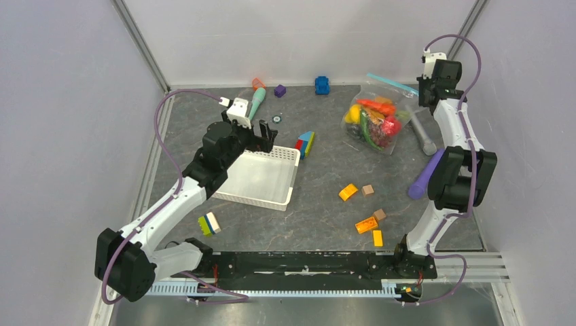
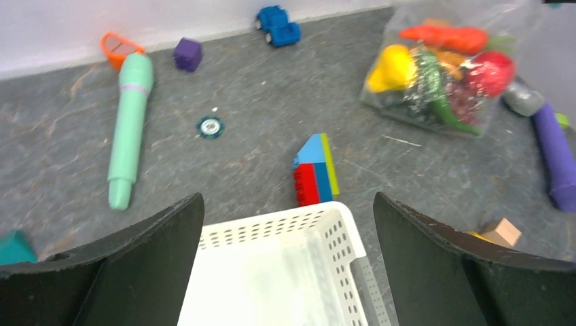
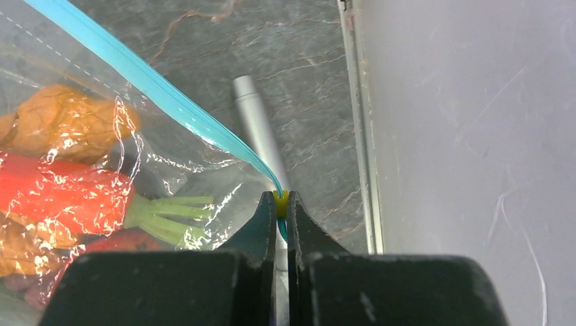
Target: Place the food in the zip-top bag and seal the zipper
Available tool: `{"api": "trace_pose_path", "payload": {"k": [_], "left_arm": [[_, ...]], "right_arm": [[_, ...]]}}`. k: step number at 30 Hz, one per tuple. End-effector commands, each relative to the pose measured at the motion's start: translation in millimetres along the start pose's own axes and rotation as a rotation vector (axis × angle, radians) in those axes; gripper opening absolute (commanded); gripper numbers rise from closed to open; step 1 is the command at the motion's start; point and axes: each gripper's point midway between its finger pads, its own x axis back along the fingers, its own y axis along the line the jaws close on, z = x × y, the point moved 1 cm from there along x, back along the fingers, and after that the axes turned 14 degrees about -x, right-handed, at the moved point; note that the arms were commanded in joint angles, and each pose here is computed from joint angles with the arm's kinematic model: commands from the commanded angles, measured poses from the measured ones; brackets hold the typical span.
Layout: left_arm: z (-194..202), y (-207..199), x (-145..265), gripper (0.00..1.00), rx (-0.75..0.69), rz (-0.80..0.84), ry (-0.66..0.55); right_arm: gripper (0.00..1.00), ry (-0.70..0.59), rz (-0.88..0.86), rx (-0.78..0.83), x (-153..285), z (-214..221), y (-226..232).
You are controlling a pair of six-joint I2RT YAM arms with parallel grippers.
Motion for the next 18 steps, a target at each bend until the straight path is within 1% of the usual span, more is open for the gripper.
{"api": "trace_pose_path", "payload": {"k": [1,3,5,7,9,10,11,13,14,15,18], "left_arm": [[2,26,11,1.0,0.072,-0.171,0.033],[4,32,14,1.0,0.085,-0.21,0.047],[5,38,17,1.0,0.099,-0.254,0.062],[9,45,21,1.0,0.107,-0.298,0.091],[12,50,24,1.0,0.107,-0.338,0.114],[14,52,25,1.0,0.107,-0.351,0.123],[15,54,27,1.0,0.11,-0.365,0.129],[16,58,29,1.0,0.112,-0.39,0.14],[17,59,31,1.0,0.117,-0.402,0.147],[17,62,33,1.0,0.123,-0.422,0.149],[15,70,41,1.0,0.137,-0.479,0.15]], "right_arm": [[0.0,-0.096,0.049,-0.016,-21,-20,-12],[0.01,-0.078,0.064,-0.009,-28,-15,-15],[0.06,-0.07,0.077,-0.009,-31,-12,-18],[0.15,-0.073,0.075,-0.01,-31,-13,-17],[0.35,-0.085,0.064,-0.009,-29,-17,-16],[0.47,-0.09,0.062,-0.008,-28,-19,-16],[0.55,-0.1,0.064,-0.01,-24,-23,-16],[0.79,-0.121,0.085,-0.023,-15,-30,-20],[0.94,-0.128,0.1,-0.028,-10,-33,-23],[0.98,-0.139,0.112,-0.042,-3,-37,-25],[0.98,-0.174,0.154,-0.096,25,-44,-33]]}}
